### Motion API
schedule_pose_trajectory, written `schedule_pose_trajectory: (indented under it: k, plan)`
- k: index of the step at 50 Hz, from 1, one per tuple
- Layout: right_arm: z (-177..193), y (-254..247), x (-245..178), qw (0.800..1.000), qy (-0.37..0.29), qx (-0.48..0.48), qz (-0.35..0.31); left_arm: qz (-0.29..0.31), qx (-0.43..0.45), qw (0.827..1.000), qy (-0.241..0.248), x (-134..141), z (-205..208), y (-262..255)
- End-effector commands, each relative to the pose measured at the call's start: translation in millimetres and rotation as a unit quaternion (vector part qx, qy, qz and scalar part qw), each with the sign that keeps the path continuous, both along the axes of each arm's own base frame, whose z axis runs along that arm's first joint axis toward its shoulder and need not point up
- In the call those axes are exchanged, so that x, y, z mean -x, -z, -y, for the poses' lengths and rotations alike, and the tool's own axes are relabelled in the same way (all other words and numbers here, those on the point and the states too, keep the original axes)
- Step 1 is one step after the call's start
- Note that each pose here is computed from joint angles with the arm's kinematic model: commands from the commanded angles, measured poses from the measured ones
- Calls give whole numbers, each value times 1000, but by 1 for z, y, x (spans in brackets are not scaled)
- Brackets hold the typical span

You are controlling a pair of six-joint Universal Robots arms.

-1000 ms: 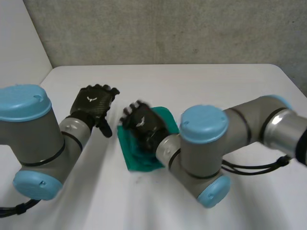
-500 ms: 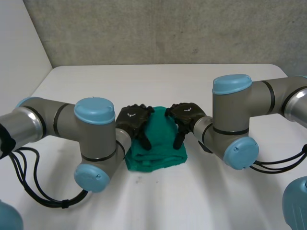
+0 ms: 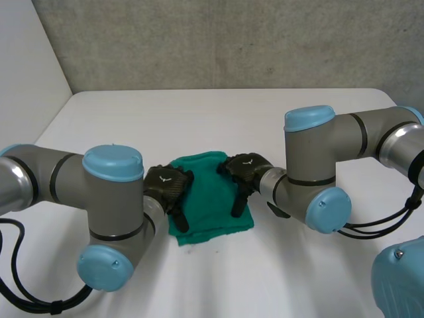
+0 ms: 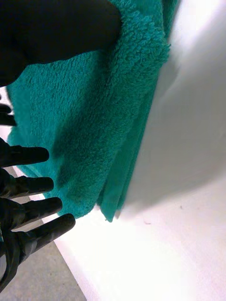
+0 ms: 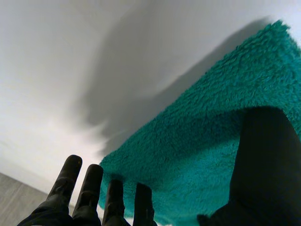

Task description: Fold the towel.

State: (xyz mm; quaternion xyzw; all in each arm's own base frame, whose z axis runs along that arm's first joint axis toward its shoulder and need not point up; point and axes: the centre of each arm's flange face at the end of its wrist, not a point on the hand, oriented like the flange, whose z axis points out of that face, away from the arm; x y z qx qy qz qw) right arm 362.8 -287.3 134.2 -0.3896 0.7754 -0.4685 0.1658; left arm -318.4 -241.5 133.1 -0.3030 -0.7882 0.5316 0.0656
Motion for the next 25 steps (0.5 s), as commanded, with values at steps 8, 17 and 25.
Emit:
schedule_pose_trajectory:
  k: [8, 17, 25]
  plan:
    - [11, -95, 12, 991, 54, 108, 58, -77, 78, 994, -3, -1, -2, -93]
    - [22, -194, 90, 931, 246, 240, 123, -184, 155, 969, -56, -42, 14, -197]
    - [11, -200, 127, 923, 274, 253, 92, -226, 100, 968, -41, -65, 9, -220]
